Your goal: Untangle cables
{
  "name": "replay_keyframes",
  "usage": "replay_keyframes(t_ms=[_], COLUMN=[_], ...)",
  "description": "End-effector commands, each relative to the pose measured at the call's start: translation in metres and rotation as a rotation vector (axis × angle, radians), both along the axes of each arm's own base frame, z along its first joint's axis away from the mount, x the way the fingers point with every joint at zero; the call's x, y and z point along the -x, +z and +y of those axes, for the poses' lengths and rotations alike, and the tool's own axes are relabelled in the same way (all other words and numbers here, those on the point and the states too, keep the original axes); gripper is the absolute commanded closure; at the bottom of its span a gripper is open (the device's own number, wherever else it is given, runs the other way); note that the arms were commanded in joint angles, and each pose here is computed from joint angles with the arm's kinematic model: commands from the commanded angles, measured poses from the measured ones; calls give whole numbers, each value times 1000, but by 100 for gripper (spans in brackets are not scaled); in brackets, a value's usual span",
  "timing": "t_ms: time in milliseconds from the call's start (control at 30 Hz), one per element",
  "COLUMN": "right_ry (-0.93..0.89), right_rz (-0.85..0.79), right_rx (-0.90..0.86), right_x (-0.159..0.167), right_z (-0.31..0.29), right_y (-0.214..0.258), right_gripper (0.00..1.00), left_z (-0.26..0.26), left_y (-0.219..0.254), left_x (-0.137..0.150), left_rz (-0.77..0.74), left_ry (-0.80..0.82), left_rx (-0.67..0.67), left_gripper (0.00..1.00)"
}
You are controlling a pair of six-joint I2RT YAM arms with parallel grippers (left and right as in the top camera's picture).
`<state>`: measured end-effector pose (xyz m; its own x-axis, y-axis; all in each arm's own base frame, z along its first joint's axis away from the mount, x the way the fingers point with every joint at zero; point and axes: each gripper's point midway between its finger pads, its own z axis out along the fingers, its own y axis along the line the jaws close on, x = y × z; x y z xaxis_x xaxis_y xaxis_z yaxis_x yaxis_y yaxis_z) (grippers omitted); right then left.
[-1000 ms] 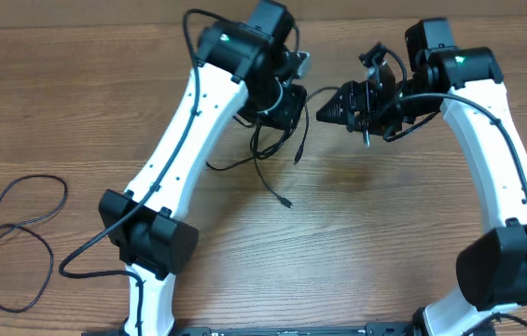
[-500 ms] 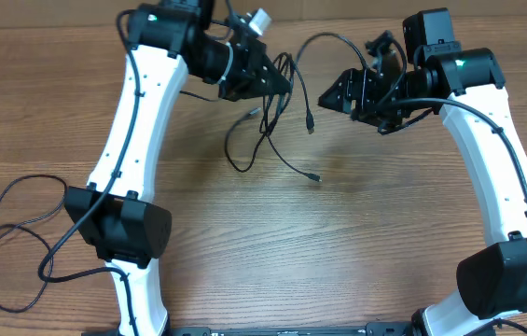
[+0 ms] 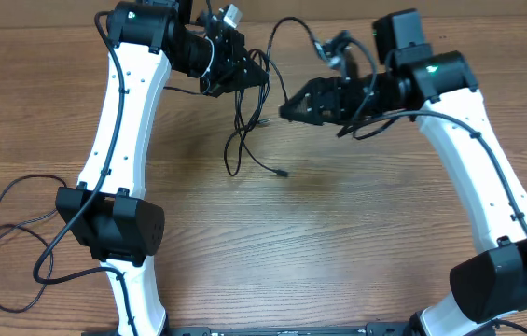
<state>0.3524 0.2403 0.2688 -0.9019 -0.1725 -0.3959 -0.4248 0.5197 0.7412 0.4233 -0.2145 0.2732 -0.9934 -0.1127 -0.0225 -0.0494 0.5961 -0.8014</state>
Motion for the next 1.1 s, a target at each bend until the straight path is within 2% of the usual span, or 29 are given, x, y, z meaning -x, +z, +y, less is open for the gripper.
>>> replay_keyframes(t_ms=[0,100,233,333,467,700,767,867,1067], right_ry=[-11,-164,-206,-213,-204,-197,-198,-197,-180], right_rz=[-43,-17,-22,-37,-54,-73,-76,-92,-112], right_rx=[-13,72,48,40,35,26,19,4,-28], right_x=[-1,-20,-29,-33,-34,-37,-38,-41,-42], right_z=[14,9,12,11,12,10,8,9,13], right_y=[17,8,14,16,18,20,22,25,32], right_gripper=[17,17,18,18,18,18,18,18,18], left_z=[1,-11,-27,-30,-27,1,7,8,9], left_y=[9,25,59,69,64,34,34,45,49], left_x=[-2,2,13,20,25,24,25,31,32], left_rz=[169,192,48,-50,-138,-183,-179,-216,-216], left_ry=[166,123,-80,-173,-226,-217,-218,-254,-256], left_rx=[21,128,312,367,346,177,180,254,281], left_gripper=[96,96,96,96,96,96,96,96,96])
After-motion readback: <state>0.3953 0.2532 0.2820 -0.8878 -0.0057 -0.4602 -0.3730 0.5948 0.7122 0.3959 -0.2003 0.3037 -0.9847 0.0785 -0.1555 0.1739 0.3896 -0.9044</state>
